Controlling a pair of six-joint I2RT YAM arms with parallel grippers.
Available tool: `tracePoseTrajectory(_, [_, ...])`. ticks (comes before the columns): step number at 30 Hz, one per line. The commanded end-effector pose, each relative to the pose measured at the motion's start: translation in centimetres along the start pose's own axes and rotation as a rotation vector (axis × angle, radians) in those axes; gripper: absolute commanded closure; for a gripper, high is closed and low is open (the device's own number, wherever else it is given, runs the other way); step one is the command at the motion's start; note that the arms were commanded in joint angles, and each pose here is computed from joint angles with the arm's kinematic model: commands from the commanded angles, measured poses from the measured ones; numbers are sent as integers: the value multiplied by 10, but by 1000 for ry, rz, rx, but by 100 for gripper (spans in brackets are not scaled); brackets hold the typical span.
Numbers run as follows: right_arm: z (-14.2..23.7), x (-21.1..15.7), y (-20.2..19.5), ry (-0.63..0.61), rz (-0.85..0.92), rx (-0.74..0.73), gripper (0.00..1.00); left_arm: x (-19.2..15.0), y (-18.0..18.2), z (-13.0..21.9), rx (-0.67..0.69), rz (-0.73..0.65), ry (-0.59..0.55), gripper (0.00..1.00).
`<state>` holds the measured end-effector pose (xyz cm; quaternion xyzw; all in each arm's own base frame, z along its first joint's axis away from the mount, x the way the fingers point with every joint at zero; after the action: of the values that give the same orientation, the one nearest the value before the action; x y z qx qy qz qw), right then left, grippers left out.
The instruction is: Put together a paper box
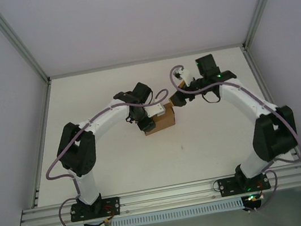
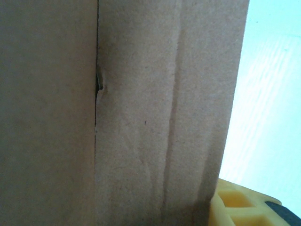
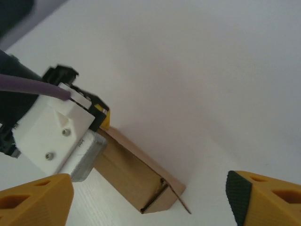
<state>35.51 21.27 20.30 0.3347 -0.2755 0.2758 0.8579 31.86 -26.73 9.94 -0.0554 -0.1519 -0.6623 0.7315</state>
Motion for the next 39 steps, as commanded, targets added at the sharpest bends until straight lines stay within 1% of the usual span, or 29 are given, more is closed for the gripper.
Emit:
tracePoseTrajectory(1, [-7, -21, -4, 144, 40, -13, 20, -5, 4, -4, 15, 18, 31, 64])
tracePoseTrajectory(2, [-10, -22, -6, 156, 43, -14, 22, -6, 4, -5, 12, 21, 37, 63])
tracePoseTrajectory(6, [-18, -25, -8, 200, 51, -15, 37, -7, 2, -8, -4, 27, 52, 63])
tracePoseTrajectory(7, [-19, -26, -7, 207, 54, -11, 40, -7, 3, -7, 0, 29, 51, 63])
tracePoseTrajectory(11, [-24, -31, -7, 234, 69, -21, 41, -4, 2, -4, 0, 28, 32, 63])
tracePoseTrajectory(14, [-30, -29, -9, 231, 99, -47, 43, -2, 1, 0, -1, 24, 20, 64])
tracePoseTrajectory(18, [-38, -23, -23, 219, 110, -107, 43, -1, 0, 3, -4, 17, 11, 63])
tracePoseTrajectory(19, [-41, -22, -25, 219, 107, -111, 45, -1, 0, 3, -6, 18, 10, 64])
tracePoseTrajectory(21, [-44, -22, -25, 226, 113, -99, 49, -1, -1, 3, -11, 17, 10, 64])
tracePoseTrajectory(23, [-45, -20, -20, 219, 107, -76, 59, 0, -1, 2, -12, 17, 11, 64])
tracePoseTrajectory(25, [-47, -18, -15, 206, 112, -58, 65, -1, -1, 0, -15, 18, 14, 64])
tracePoseTrajectory(27, [-48, -19, -8, 206, 113, -43, 67, -1, -2, -1, -22, 23, 17, 64])
tracePoseTrajectory(29, [-47, -19, -6, 200, 105, -48, 72, 0, -1, -2, -23, 25, 16, 64])
tracePoseTrajectory(33, [-43, -21, -7, 205, 94, -80, 77, -1, -2, -3, -27, 25, 16, 64])
tracePoseTrajectory(36, [-42, -22, -5, 209, 69, -82, 89, -1, -2, -3, -26, 29, 20, 64])
tracePoseTrajectory(37, [-42, -22, -3, 205, 54, -79, 91, -1, -2, -4, -29, 31, 20, 64])
tracePoseTrajectory(39, [-42, -20, 3, 209, 22, -79, 92, 0, -1, -5, -25, 37, 22, 64])
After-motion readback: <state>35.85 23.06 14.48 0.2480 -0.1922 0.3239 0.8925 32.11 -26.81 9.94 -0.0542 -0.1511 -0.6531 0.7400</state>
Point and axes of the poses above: each hand's point on the last joint's axis, 136 mm out from that joint toward the fingers, its own z axis back along the fingers, its own y axis along the line the jaws close on, x = y × z, the point moved 1 cm from there along z, back along the fingers, and after that the axes turned 15 degrees about -z, right-handed, at the moved point
